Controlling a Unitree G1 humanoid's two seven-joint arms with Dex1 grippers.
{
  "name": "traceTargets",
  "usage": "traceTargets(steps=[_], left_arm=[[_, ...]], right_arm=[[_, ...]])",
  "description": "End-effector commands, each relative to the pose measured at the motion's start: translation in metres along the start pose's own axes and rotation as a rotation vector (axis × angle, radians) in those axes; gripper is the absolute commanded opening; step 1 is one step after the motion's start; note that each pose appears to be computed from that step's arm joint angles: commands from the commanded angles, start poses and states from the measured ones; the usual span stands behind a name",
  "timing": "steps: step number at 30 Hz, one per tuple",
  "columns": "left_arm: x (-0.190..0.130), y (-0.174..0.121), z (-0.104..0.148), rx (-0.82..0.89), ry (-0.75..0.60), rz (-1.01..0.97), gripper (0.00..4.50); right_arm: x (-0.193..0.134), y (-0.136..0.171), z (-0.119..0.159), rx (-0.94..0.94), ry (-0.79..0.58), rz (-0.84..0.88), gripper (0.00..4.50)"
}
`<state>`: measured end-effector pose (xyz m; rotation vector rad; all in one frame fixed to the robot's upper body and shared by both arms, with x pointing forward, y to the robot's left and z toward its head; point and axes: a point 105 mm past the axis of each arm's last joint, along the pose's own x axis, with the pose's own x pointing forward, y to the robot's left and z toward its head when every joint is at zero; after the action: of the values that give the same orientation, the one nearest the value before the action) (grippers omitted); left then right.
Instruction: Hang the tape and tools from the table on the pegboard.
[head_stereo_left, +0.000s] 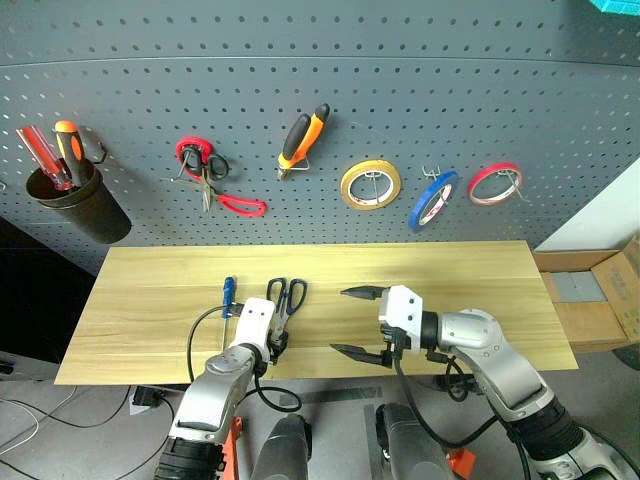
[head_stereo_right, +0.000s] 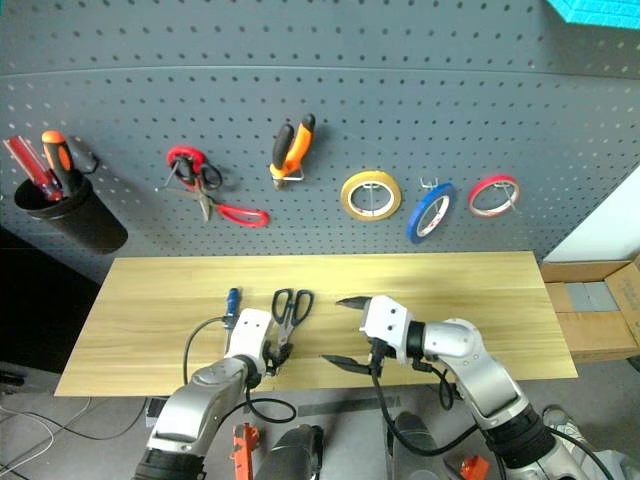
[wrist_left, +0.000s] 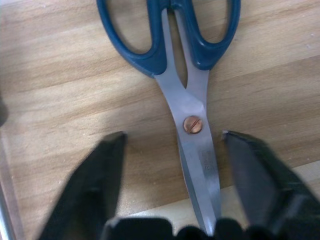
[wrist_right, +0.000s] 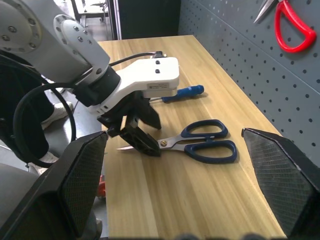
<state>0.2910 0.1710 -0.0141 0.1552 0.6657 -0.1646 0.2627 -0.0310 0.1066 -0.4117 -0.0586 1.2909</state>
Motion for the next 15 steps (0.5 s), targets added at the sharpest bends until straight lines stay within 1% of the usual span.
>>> traceTargets(steps=[1, 4, 8, 11, 13, 15], left_arm=[[-0.001, -0.001, -0.017, -0.014, 0.062, 0.005, 1.53], [-0.001, -0.001, -0.017, -0.015, 0.059, 0.006, 0.53], [-0.002, 0.001, -0.015, -0.015, 0.052, 0.017, 0.48], [-0.005, 0.003, -0.009, -0.036, 0.014, 0.015, 0.48], [-0.008, 0.004, 0.002, -0.050, -0.057, 0.013, 0.48], [-0.013, 0.005, 0.012, -0.007, -0.127, 0.021, 0.48]], right_arm=[[-0.001, -0.005, 0.011, -0.034, -0.039, -0.019, 4.50], [0.000, -0.005, 0.011, -0.036, -0.039, -0.021, 4.50], [-0.001, -0.005, 0.011, -0.035, -0.041, -0.019, 4.50], [-0.002, -0.006, 0.010, -0.031, -0.042, -0.020, 4.50], [-0.003, -0.007, 0.010, -0.019, -0.048, -0.028, 4.50], [-0.003, -0.008, 0.012, -0.014, -0.059, -0.037, 4.50]])
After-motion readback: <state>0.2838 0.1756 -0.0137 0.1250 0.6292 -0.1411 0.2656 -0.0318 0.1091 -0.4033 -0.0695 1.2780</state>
